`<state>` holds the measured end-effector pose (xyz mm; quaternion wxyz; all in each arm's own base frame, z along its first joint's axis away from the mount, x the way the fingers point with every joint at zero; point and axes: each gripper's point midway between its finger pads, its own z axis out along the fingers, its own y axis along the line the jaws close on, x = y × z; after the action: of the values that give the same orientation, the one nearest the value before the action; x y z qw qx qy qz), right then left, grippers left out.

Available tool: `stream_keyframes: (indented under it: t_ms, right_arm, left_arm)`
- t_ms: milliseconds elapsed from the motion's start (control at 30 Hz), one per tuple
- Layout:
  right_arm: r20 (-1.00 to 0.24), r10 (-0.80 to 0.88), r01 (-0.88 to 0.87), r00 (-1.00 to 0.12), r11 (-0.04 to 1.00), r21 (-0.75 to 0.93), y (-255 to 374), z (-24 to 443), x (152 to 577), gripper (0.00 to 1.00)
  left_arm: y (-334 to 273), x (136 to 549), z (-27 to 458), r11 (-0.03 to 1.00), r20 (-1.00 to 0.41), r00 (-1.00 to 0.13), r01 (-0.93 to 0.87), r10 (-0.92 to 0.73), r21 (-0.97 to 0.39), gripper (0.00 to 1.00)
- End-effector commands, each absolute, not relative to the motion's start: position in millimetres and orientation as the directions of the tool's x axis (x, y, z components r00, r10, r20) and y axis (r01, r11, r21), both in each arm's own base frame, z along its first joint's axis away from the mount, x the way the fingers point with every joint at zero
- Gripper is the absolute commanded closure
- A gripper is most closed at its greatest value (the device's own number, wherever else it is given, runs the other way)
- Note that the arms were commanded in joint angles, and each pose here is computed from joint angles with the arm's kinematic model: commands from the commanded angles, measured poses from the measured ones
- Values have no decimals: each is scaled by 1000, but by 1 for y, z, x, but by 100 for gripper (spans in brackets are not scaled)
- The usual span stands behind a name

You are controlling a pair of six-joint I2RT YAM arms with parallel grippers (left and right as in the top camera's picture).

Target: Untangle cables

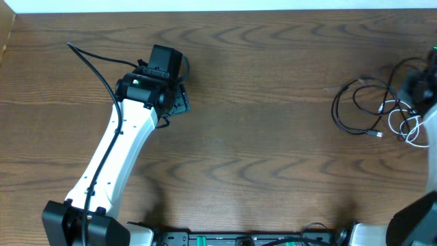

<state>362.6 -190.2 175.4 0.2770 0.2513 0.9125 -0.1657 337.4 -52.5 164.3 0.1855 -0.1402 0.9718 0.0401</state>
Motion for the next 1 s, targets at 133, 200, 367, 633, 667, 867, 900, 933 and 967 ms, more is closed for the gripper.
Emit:
stream_keyframes:
  t_ms: [133,200,367,633,667,867,900,933,967]
  right_arm:
    - [-492,488,614,-721,779,-128,-216,130,348,48]
    - [-491,490,603,-720,793,-93,-211,130,351,39]
    - [-530,479,605,-700,792,-83,-212,147,354,30]
    - [-602,537,762,-592,615,-201,-243,180,319,27]
    - [-598,549,770,-584,607,-195,-244,179,317,27]
    - [-556,532,625,-639,780,28,-204,171,350,22]
    - [-550,516,580,-656,812,71,-194,170,356,21]
    - [-544,493,518,-679,847,119,-181,171,363,21]
    - [-540,473,475,-696,868,148,-172,171,366,21]
  left_arm:
    - [-51,336,167,957,-372,-892,-289,-258,28,20]
    - [-52,337,167,957,-373,-891,-288,-258,28,20]
    - [-52,337,167,957,-373,-891,-288,-258,28,19]
    - [-52,337,167,957,-373,-891,-288,-258,28,20]
    - [-52,337,167,957,-373,-891,-288,-258,27,19]
    - [-52,338,167,957,-377,-889,-289,-259,25,20]
    - [-52,338,167,957,-377,-889,-289,-259,25,19]
    - [-52,338,168,957,-379,-888,-289,-258,24,19]
    - [-52,339,168,957,-380,-888,-289,-259,23,19]
